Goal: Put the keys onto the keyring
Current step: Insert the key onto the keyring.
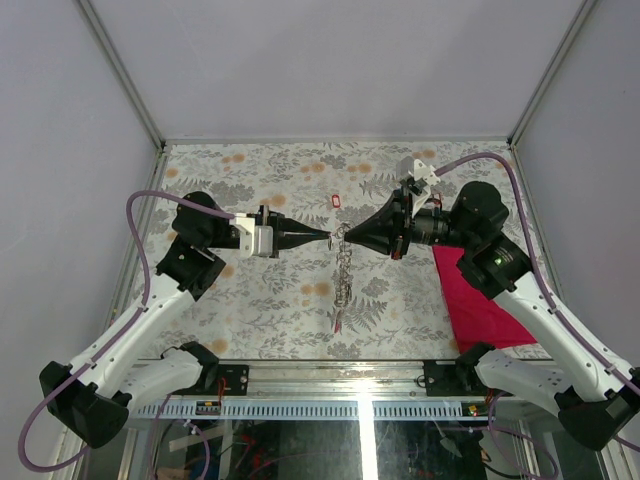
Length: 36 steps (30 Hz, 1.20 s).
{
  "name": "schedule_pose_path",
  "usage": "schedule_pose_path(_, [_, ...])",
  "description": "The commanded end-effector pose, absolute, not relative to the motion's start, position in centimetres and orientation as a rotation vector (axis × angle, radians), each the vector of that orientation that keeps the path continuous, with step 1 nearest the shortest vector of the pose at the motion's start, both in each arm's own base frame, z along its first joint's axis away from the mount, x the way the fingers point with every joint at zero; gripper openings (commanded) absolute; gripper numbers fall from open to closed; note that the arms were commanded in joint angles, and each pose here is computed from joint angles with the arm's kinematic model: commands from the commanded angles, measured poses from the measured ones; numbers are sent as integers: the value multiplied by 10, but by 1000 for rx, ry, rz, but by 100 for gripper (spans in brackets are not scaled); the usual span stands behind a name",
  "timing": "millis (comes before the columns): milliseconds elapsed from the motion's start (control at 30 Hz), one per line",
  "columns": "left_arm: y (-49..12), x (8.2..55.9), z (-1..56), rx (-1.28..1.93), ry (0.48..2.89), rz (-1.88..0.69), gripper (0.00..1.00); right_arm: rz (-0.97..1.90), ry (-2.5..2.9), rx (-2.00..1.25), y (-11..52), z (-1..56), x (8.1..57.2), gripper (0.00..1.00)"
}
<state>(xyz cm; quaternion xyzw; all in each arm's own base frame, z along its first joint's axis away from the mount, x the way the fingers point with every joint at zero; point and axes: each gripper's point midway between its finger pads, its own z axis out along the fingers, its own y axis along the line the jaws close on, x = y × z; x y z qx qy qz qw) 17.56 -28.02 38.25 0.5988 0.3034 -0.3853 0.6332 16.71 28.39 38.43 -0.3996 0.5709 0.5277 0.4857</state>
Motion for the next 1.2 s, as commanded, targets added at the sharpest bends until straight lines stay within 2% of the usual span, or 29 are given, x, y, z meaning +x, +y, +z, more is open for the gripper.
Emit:
schedule_pose_path(0, [-278,173,405,1356,617,-849,0,1309,1238,-1000,285,419,157,0])
schedule_pose_path(1167, [-280,169,410,1366,593,-872,0,1375,1282,-1029,296,406,157,0])
